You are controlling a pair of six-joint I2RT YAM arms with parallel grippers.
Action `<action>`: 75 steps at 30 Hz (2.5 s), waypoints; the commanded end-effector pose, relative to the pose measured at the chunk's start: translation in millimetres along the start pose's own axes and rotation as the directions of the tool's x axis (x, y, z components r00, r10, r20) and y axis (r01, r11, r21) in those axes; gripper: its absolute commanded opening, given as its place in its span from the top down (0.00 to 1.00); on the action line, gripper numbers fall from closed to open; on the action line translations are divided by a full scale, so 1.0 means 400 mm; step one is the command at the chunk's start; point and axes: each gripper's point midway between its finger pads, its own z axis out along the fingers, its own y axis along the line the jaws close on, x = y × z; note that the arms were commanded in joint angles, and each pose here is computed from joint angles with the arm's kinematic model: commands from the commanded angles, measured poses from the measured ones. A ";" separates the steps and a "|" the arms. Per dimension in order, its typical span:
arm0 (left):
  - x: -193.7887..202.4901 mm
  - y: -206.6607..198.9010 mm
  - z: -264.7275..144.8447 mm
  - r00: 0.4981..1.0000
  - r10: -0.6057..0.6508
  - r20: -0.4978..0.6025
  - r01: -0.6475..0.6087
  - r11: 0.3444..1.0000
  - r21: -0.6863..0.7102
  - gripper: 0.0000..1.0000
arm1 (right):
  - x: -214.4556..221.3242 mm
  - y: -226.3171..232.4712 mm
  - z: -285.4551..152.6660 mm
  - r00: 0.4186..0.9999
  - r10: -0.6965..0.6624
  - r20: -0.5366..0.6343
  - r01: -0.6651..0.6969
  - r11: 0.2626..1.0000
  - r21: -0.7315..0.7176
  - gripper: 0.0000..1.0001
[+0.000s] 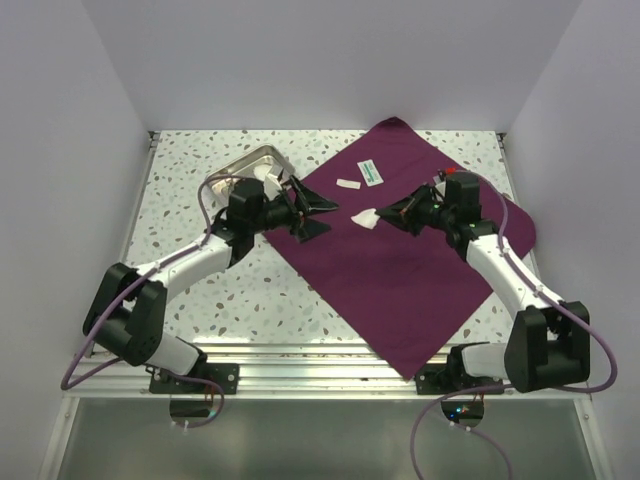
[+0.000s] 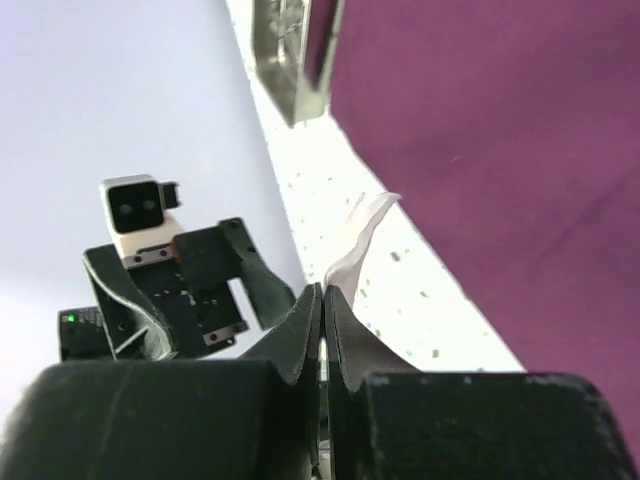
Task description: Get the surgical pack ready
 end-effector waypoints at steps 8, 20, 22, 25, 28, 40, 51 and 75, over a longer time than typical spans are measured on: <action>0.037 -0.065 0.040 0.986 -0.160 0.049 0.158 0.986 0.044 0.21 | 0.055 0.154 -0.030 0.998 0.056 0.036 -0.050 0.986 -0.158 1.00; 0.061 -0.047 0.084 0.962 -0.272 0.035 0.269 0.961 0.058 0.25 | 0.126 0.168 0.001 0.996 0.085 -0.037 -0.091 0.979 -0.183 1.00; 0.054 -0.044 0.086 0.957 -0.287 0.046 0.284 0.957 0.065 0.28 | 0.133 0.170 0.004 0.996 0.082 -0.045 -0.089 0.979 -0.186 1.00; 0.050 -0.048 0.088 0.953 -0.301 0.045 0.296 0.951 0.093 0.37 | 0.143 0.158 0.011 0.995 0.079 -0.056 -0.088 0.981 -0.170 1.00; 0.045 -0.031 0.089 0.947 -0.319 0.049 0.313 0.945 0.097 0.54 | 0.149 0.141 0.019 0.994 0.082 -0.067 -0.091 0.984 -0.154 1.00; -0.125 0.064 0.042 0.993 0.006 0.114 -0.005 1.000 -0.013 1.00 | 0.130 0.080 0.053 0.982 -0.123 -0.141 0.141 0.982 0.128 0.55; -0.410 0.146 0.028 0.829 0.559 -0.012 -0.559 0.828 -0.047 1.00 | 0.058 0.044 0.071 0.940 -0.257 -0.223 0.301 0.935 0.190 0.52; -0.723 0.482 -0.101 0.892 0.450 -0.037 -0.432 0.828 -0.358 0.98 | -0.064 -0.091 0.100 0.952 -0.187 -0.241 0.251 0.930 0.270 0.52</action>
